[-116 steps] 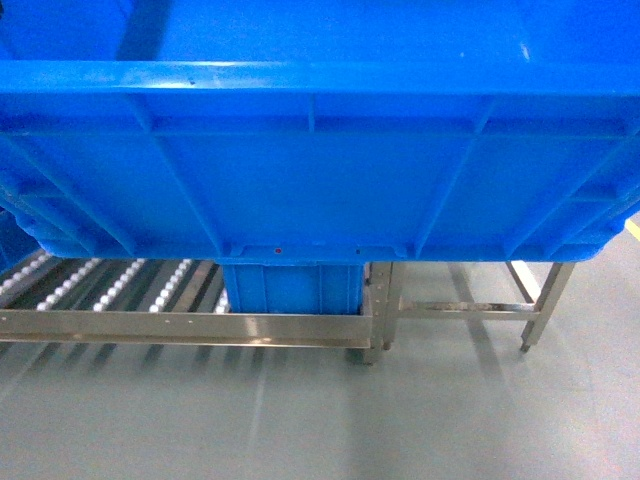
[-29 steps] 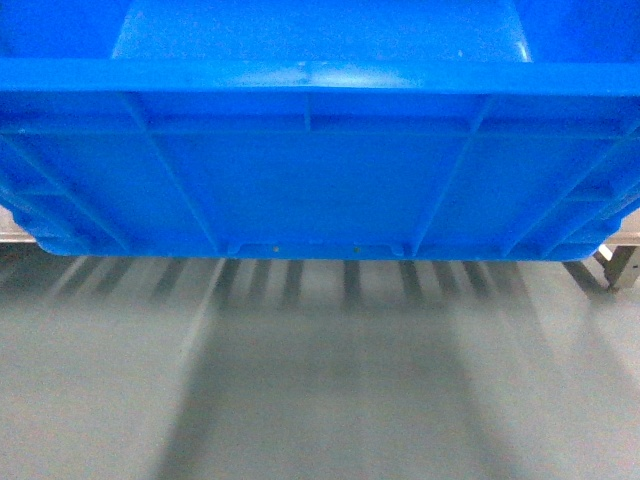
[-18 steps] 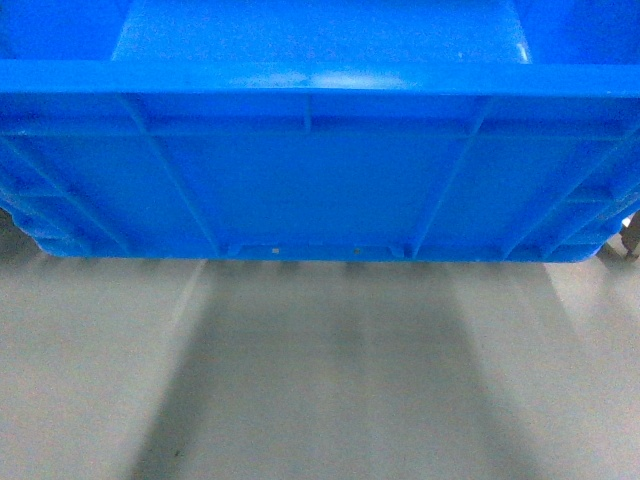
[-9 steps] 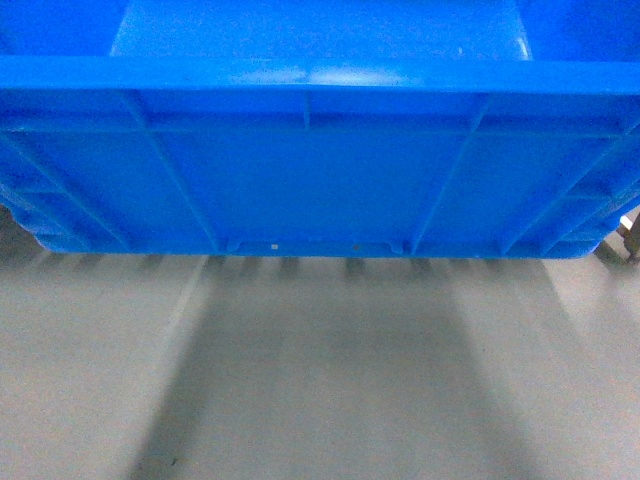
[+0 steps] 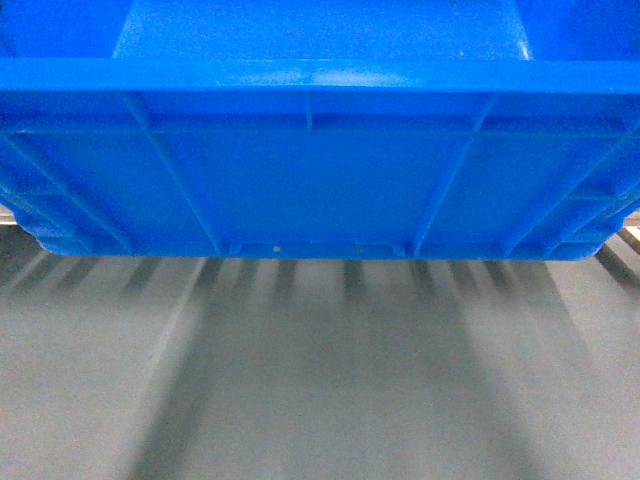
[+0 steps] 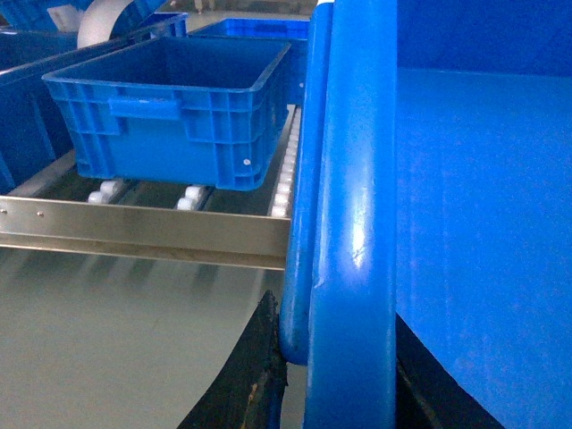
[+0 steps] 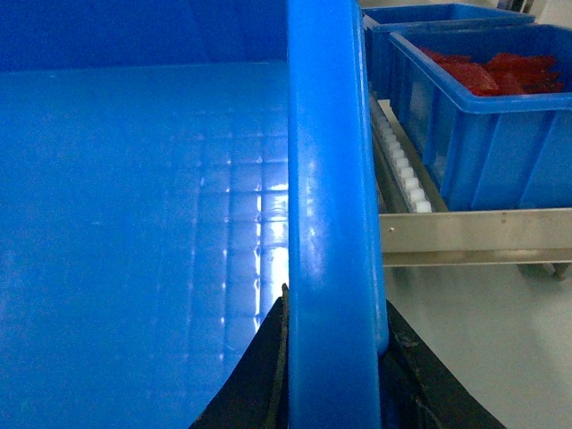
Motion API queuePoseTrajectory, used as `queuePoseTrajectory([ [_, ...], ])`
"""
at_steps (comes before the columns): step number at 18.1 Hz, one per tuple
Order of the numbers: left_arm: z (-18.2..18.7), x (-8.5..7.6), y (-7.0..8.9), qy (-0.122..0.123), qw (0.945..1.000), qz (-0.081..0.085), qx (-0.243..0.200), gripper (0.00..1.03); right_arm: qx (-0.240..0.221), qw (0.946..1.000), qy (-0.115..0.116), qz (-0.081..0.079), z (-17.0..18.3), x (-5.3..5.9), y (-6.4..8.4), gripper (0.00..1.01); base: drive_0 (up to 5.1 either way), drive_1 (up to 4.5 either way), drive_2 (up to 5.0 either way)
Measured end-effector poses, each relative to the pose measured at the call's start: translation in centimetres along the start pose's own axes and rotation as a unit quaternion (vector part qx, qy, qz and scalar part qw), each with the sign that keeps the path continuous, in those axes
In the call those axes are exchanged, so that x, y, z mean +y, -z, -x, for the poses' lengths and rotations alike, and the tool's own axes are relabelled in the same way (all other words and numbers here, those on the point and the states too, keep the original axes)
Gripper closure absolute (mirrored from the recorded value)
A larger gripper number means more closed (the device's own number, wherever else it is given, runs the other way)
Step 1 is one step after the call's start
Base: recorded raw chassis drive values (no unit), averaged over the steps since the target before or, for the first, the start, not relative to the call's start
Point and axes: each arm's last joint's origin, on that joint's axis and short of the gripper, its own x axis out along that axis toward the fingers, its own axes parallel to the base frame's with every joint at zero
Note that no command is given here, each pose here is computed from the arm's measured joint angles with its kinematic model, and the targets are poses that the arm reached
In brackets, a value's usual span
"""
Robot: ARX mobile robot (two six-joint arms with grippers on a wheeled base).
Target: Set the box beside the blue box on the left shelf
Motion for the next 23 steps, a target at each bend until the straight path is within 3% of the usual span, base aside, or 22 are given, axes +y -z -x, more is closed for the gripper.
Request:
queuePoseTrajectory([
  [23, -0.01, 0.0, 0.01, -0.001, 1.0, 0.0, 0.0, 0.85, 0.001, 1.0, 0.0, 0.0, 0.0, 0.0, 0.02, 0.82, 0.1, 4.41, -4.2],
])
